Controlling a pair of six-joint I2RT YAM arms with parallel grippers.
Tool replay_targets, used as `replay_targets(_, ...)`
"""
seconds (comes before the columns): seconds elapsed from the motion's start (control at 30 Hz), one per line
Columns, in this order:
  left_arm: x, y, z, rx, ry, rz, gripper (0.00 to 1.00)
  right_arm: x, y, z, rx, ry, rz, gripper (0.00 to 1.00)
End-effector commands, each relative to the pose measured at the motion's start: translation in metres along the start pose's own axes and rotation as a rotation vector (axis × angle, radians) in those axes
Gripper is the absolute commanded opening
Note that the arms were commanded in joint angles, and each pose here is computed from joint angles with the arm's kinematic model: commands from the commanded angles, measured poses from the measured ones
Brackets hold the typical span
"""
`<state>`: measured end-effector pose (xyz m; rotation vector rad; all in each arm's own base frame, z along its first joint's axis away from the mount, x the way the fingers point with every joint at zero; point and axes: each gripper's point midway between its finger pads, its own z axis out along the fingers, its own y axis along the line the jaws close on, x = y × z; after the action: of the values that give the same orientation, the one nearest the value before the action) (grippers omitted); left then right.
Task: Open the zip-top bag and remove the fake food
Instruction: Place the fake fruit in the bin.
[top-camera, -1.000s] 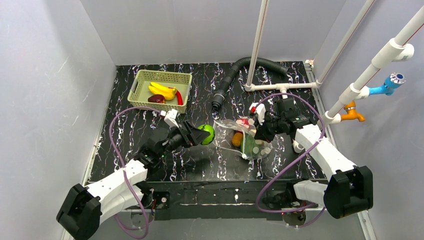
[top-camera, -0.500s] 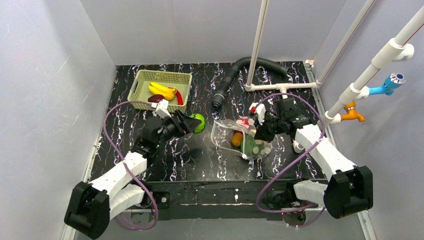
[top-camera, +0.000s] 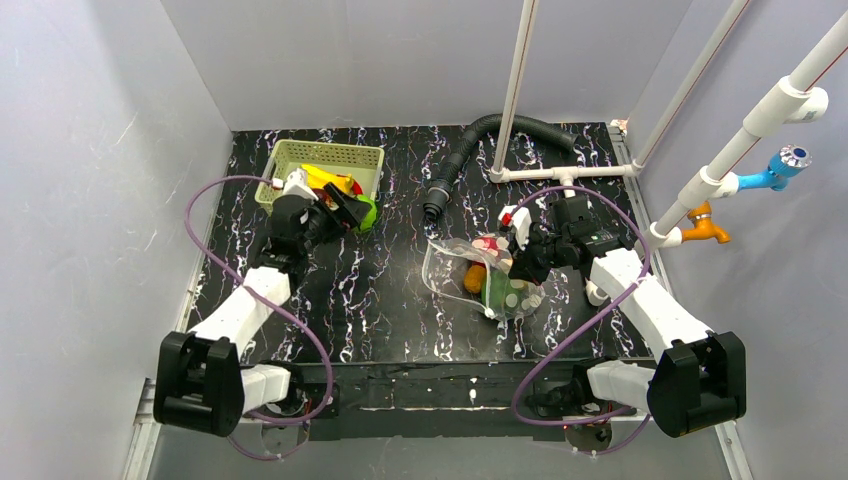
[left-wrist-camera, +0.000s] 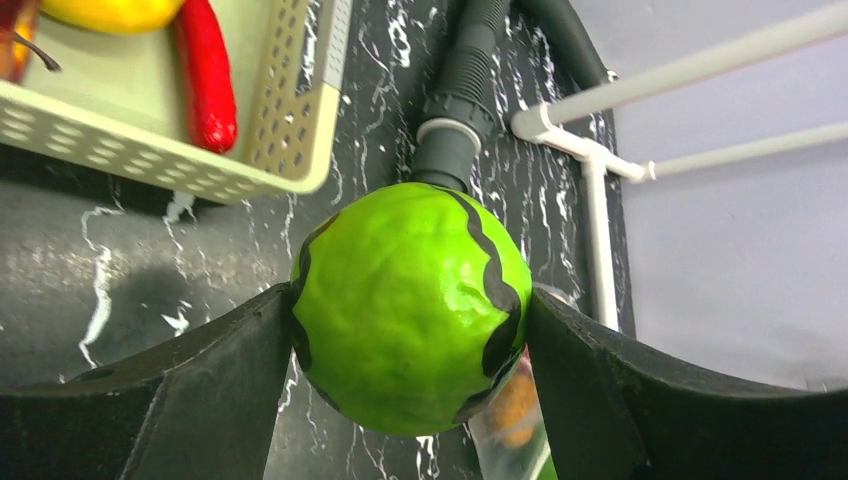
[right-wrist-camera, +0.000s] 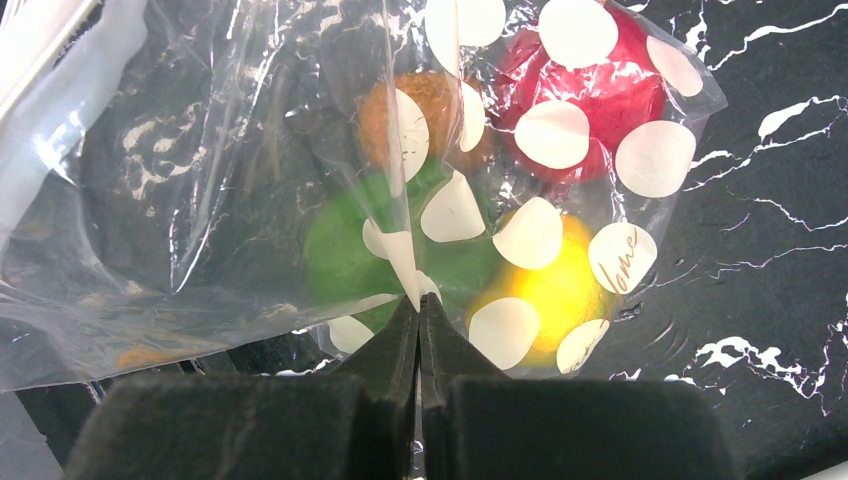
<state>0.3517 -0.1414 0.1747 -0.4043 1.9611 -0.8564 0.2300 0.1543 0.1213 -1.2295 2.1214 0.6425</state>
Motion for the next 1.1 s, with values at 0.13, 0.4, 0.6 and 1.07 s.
replay_targets(0.13,-0.054,0.019,0.023,-0.201,-0.059,0.050,0.00,-0.015,-0.004,-0.004,0.005,-0.047,-0.020,0.04)
replay_targets(0.4,-0.069,0.047,0.052,-0.403,0.006,0.021,0.00,-0.015,-0.003,-0.003,0.001,-0.046,-0.018,0.04)
replay_targets(0.6,-0.071,0.059,0.068,-0.461,0.037,0.025,0.00,-0.015,-0.004,-0.004,0.006,-0.048,-0.019,0.05)
replay_targets(1.07,-0.076,0.067,0.096,-0.464,0.111,0.054,0.98,-0.016,-0.004,-0.007,0.007,-0.059,-0.016,0.08)
